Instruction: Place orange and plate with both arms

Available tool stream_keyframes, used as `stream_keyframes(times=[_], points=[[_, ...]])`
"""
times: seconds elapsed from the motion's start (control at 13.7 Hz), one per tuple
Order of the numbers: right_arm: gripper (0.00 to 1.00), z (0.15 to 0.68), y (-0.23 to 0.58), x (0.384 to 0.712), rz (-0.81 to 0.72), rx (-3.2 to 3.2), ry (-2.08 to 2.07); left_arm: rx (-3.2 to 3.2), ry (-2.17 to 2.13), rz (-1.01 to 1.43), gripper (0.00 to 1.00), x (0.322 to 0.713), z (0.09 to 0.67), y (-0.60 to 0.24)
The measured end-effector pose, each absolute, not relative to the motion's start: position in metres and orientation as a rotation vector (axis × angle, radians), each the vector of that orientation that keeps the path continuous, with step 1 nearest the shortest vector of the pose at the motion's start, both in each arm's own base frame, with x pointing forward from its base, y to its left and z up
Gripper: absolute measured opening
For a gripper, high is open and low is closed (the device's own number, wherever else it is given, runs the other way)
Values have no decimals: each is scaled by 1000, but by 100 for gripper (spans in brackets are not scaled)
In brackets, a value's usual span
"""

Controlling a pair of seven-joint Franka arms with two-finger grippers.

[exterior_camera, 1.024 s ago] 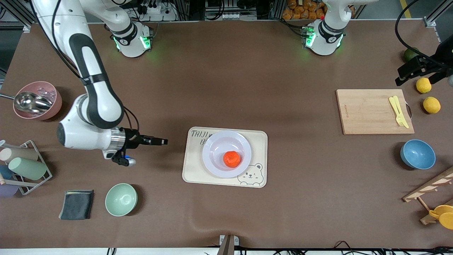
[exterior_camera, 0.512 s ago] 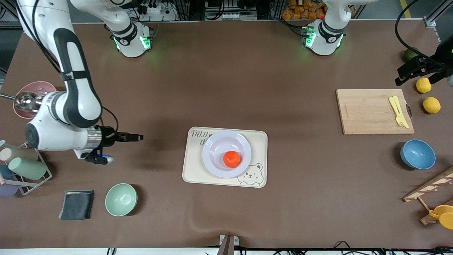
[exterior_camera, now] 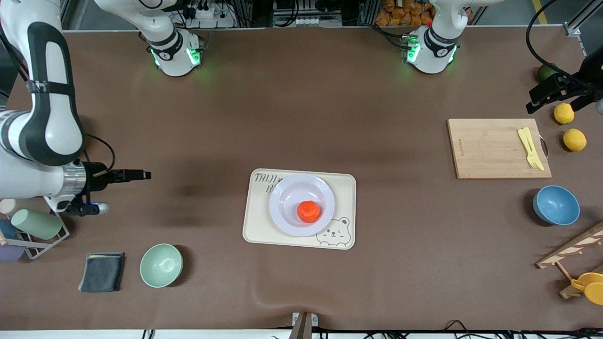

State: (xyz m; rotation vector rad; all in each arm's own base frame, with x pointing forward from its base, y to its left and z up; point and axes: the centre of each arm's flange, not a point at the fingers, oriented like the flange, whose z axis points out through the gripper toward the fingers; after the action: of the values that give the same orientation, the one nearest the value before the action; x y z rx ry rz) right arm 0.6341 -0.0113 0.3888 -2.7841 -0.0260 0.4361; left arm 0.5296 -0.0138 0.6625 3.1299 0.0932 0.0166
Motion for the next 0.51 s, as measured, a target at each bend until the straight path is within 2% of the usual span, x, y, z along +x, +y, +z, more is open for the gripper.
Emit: stream_keyframes(times=[0.51], points=[[100,461,-77,634,307,-2851,-55,3131,74,28,100,527,666,-19]])
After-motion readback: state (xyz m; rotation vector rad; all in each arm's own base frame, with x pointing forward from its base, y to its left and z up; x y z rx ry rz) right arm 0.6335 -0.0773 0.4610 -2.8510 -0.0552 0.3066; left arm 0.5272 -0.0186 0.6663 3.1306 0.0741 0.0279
